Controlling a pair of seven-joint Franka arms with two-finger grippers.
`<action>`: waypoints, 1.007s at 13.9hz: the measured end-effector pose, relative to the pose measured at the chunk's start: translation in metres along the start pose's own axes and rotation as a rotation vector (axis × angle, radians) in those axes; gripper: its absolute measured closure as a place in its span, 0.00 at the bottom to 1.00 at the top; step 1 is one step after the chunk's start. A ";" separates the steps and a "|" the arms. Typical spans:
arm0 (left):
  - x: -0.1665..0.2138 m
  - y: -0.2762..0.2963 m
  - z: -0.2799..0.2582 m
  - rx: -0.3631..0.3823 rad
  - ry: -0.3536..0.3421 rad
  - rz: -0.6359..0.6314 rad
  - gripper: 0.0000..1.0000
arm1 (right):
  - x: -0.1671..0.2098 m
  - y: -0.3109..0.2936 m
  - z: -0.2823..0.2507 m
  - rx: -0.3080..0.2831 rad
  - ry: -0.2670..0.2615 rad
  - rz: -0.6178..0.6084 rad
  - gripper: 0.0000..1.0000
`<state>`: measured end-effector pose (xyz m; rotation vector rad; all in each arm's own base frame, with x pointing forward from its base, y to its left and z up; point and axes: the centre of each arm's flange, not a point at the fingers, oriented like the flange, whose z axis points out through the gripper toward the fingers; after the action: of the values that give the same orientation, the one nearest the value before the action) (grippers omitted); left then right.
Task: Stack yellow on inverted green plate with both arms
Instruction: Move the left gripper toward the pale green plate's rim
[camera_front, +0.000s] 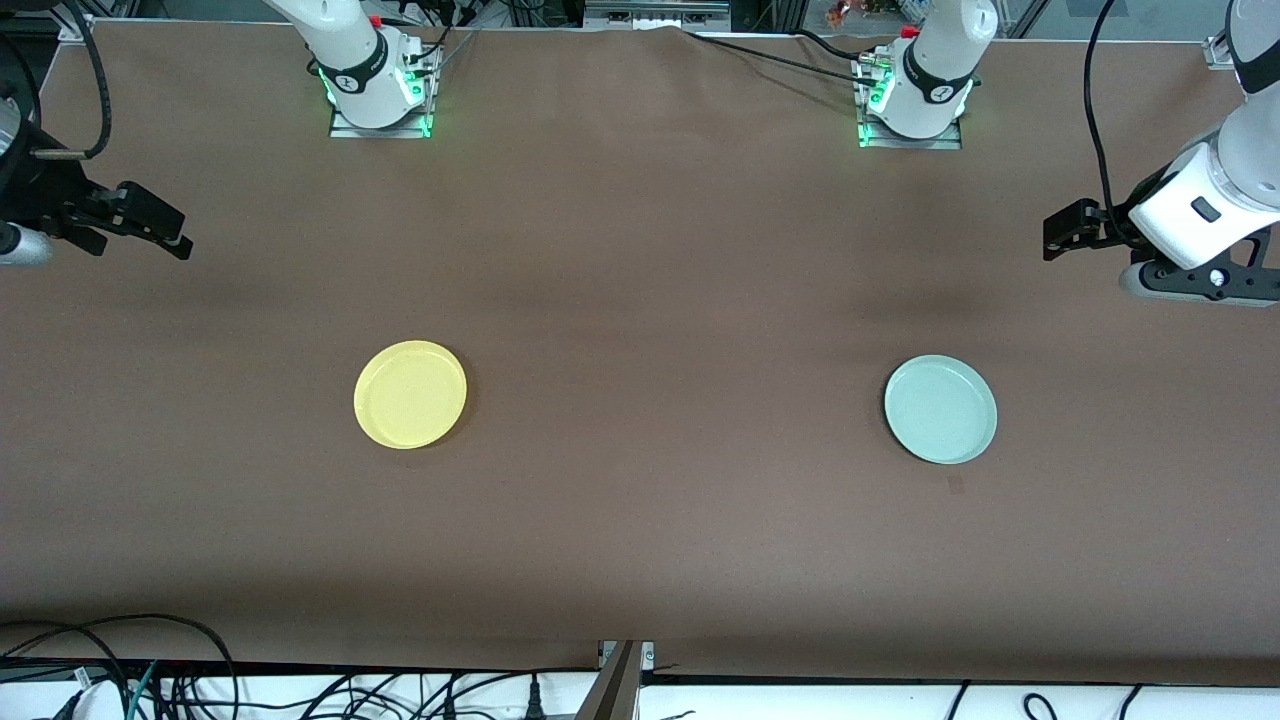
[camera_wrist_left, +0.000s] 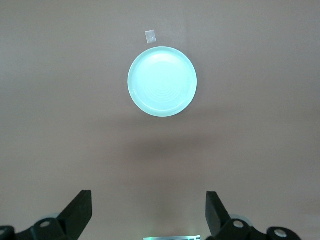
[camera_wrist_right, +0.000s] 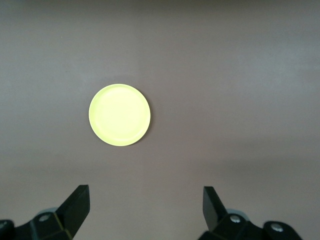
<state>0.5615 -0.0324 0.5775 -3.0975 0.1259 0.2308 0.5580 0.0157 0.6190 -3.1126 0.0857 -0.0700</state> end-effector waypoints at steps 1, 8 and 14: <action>0.000 0.000 0.000 0.000 0.000 -0.001 0.00 | 0.000 0.000 0.000 0.000 0.001 0.000 0.00; 0.000 0.000 0.000 0.000 0.000 -0.002 0.00 | 0.004 -0.002 0.008 -0.003 -0.014 -0.002 0.00; 0.013 -0.003 0.040 -0.006 -0.123 -0.005 0.00 | 0.004 -0.004 0.009 -0.003 -0.016 -0.005 0.00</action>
<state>0.5688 -0.0290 0.5363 -3.0783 0.1147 0.4204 0.5627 0.0194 0.6108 -3.1156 0.0775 -0.0453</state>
